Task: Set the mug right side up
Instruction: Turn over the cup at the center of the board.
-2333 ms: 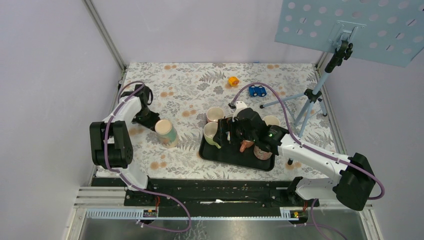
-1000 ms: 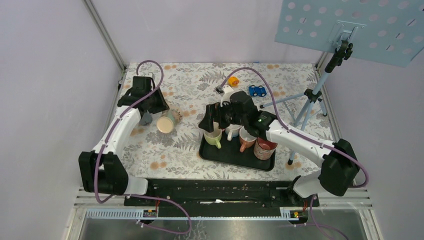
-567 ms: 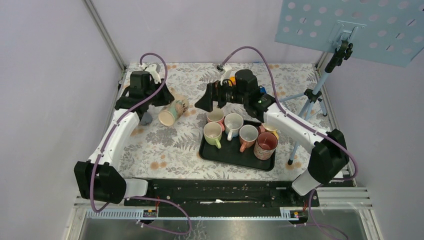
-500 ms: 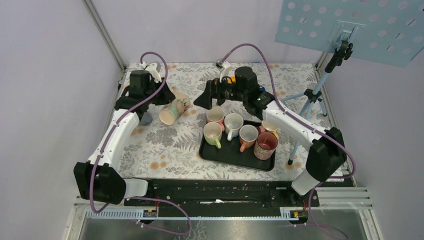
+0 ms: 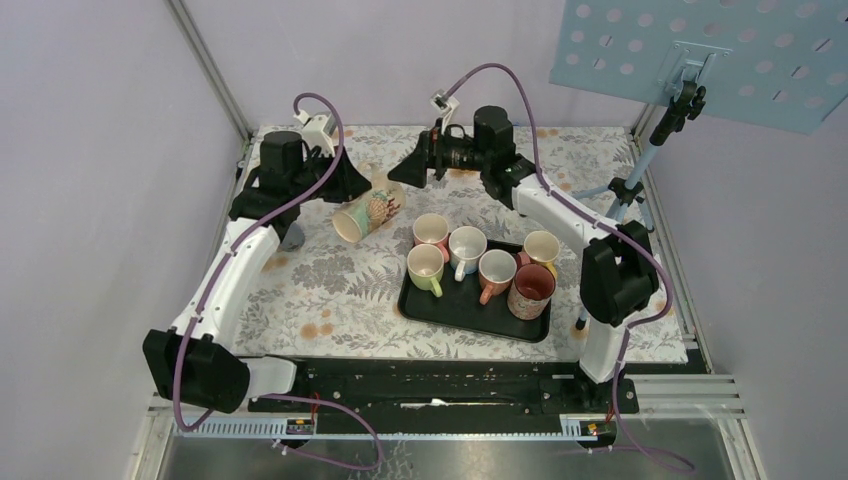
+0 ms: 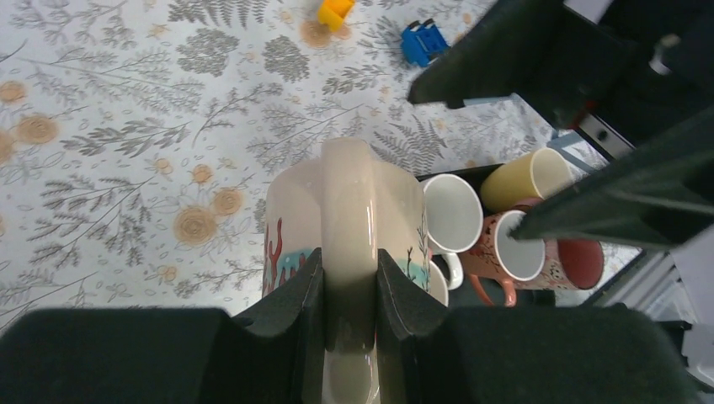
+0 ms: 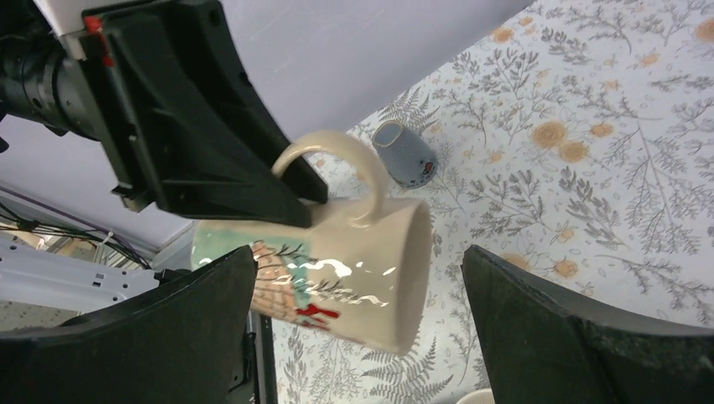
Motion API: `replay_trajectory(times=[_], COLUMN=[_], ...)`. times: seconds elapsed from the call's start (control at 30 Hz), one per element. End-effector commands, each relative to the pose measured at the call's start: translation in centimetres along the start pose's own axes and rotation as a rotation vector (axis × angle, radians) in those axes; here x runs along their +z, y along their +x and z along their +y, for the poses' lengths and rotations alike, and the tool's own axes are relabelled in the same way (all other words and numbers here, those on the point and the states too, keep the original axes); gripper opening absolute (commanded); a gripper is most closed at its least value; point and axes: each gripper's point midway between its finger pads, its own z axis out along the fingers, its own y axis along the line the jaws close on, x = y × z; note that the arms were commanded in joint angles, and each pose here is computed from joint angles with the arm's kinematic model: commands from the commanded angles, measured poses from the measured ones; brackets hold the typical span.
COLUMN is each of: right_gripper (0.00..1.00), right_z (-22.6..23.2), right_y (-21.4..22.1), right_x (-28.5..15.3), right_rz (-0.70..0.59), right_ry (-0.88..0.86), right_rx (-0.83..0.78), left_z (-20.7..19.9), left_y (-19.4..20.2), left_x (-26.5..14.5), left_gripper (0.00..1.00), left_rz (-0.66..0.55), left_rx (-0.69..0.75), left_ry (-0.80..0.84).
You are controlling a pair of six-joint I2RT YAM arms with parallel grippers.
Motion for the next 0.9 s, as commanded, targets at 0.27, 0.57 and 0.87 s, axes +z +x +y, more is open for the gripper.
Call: replay_trajectory(times=[0.27,0.57,0.87], right_gripper=[0.9,0.78,0.71], right_z=[2.5,3.7,5.9], right_y=[-3.3,-2.7,-2.8], right_x=[0.2,0.0,-0.8], right_rz=[-0.02,0.013,0.021], right_ry=[-0.226,-0.326,-0.448], right_rx=[-0.117,-0.117,-0.115], left_z=[-7.9,-9.3,-11.2], left_y=[-6.5,-6.4,-6.6], left_x=[-3.8,-4.2,-4.8], left_gripper=[0.0,0.0,0.0], left_rz=[-0.212,-0.209,-0.203], left_rx=[0.165,0.172,0.194], left_ry=[0.274,0.339,0.434])
